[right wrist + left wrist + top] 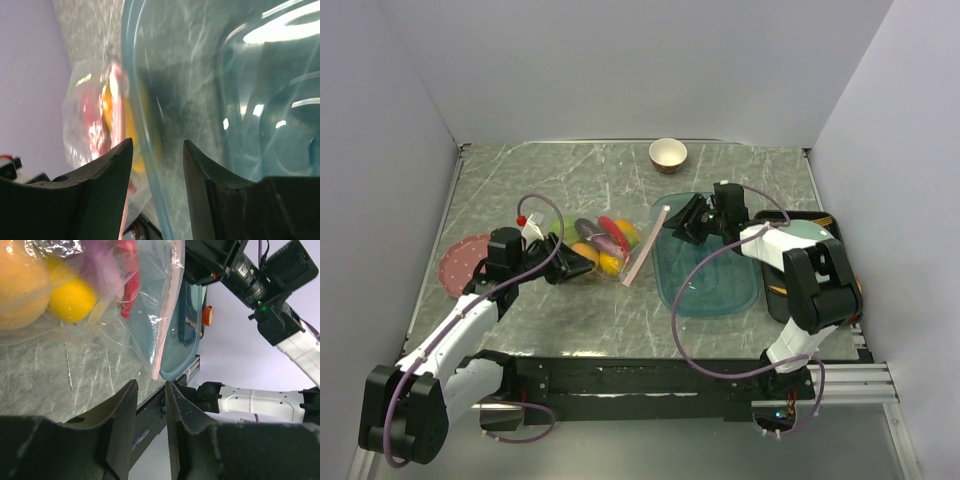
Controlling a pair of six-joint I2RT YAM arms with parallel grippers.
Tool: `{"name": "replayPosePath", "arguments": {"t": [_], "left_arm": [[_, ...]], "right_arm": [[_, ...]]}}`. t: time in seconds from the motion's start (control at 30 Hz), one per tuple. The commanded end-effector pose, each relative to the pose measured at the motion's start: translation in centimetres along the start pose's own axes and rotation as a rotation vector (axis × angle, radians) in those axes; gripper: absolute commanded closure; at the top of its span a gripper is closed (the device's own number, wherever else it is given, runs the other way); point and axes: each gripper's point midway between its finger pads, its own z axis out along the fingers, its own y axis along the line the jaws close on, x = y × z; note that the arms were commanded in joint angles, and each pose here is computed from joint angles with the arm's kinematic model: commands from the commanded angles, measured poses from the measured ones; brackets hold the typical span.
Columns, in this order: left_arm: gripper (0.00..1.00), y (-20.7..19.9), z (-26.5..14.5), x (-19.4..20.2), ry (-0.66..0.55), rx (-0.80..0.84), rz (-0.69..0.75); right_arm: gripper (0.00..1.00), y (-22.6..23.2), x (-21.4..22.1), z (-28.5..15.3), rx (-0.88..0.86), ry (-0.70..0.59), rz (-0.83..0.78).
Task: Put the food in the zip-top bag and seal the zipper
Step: Adjust the zipper food storage bag at the center of the board.
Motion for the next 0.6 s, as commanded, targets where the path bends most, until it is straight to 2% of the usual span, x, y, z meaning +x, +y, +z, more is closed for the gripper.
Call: {"name": "replayPosePath", "arguments": {"t": [0.0, 0.23, 0.27, 0.33, 0.37, 0.47, 0.5, 0.53, 0.57], "left_arm": [[0.66, -2.2, -0.2, -1.3, -0.024, 0.059, 0.087], [0.66, -2.6, -0.4, -1.9, -0.039, 0.043, 0.136], [0.64, -2.4, -0.5, -1.9, -0.037, 0.025, 0.161], [0.54, -3.1, -0.8, -2.8, -0.057, 0.003, 0.199], [0.32, -3.4, -1.0, -3.2, -0.068, -0.005, 0.251], [0.03, -3.6, -1.6, -5.4, -0.132, -0.108, 0.317], [0.01, -3.6, -1.8, -6.2, -0.157, -0.140, 0.330], [0.01, -4.2, -2.3, -8.2, -0.232, -0.187, 0.359], [0.01, -3.6, -2.6, -8.6, -0.229, -0.239, 0.387]], "right_arm": [[0.47, 3.1, 0.5, -2.1, -0.066, -0.051, -0.086], [0.47, 1.4, 1.4, -3.2, -0.005, -0.068, -0.083], [0.46, 1.0, 1.2, -3.4, 0.018, -0.088, -0.087], [0.45, 0.3, 1.3, -4.4, 0.065, -0.110, -0.105], [0.44, 0.5, 0.7, -5.4, 0.076, -0.153, -0.121], [0.41, -2.6, -0.5, -7.5, 0.266, -0.242, -0.155], [0.38, -4.0, -1.4, -9.2, 0.364, -0.303, -0.179], [0.35, -4.6, -1.7, -10.0, 0.408, -0.330, -0.192], [0.34, -4.6, -2.2, -11.2, 0.435, -0.369, -0.209]]}}
